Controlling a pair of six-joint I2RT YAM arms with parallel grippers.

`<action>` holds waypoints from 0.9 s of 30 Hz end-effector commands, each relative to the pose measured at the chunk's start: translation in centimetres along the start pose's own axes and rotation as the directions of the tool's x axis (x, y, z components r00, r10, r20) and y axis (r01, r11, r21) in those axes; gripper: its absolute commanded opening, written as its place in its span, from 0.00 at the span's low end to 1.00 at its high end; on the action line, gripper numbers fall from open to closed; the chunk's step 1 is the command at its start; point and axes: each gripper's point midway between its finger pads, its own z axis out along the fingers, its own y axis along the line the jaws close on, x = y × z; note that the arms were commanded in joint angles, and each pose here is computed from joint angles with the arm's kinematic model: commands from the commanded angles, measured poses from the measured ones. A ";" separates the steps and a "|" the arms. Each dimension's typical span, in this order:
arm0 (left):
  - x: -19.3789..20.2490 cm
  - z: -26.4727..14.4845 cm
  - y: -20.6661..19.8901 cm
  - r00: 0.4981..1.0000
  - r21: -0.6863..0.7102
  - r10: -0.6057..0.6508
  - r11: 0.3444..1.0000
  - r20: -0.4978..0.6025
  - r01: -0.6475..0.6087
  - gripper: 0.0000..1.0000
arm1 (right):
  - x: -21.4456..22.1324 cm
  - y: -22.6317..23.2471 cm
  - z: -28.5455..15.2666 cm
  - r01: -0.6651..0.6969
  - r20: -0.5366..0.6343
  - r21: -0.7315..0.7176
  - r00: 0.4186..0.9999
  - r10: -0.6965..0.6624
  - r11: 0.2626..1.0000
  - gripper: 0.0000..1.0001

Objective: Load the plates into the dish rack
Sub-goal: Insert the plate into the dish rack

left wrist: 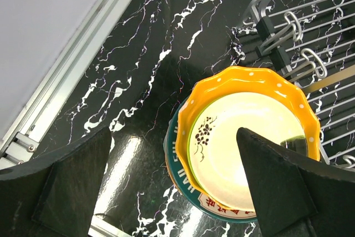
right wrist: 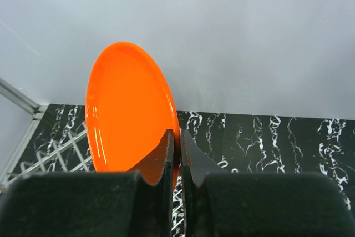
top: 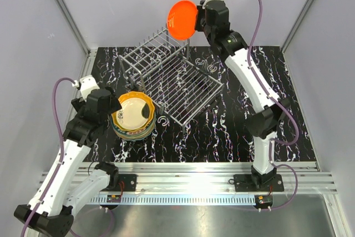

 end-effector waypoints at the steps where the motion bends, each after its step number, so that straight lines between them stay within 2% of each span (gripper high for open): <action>1: -1.5 -0.1 -1.0 0.999 0.032 -0.022 0.999 0.042 0.021 0.99 | -2.9 -0.6 0.5 0.027 0.076 -0.010 0.997 -0.026 1.000 0.00; 15: -1.1 0.3 -1.2 0.999 0.005 0.019 1.000 0.028 -0.019 0.99 | -2.7 -2.4 4.5 0.155 0.162 0.050 0.974 -0.161 0.987 0.00; 27: -0.8 0.5 -1.3 0.999 -0.009 0.036 0.999 0.018 -0.036 0.99 | -1.9 -3.5 6.1 0.288 0.172 0.110 0.937 -0.304 0.951 0.00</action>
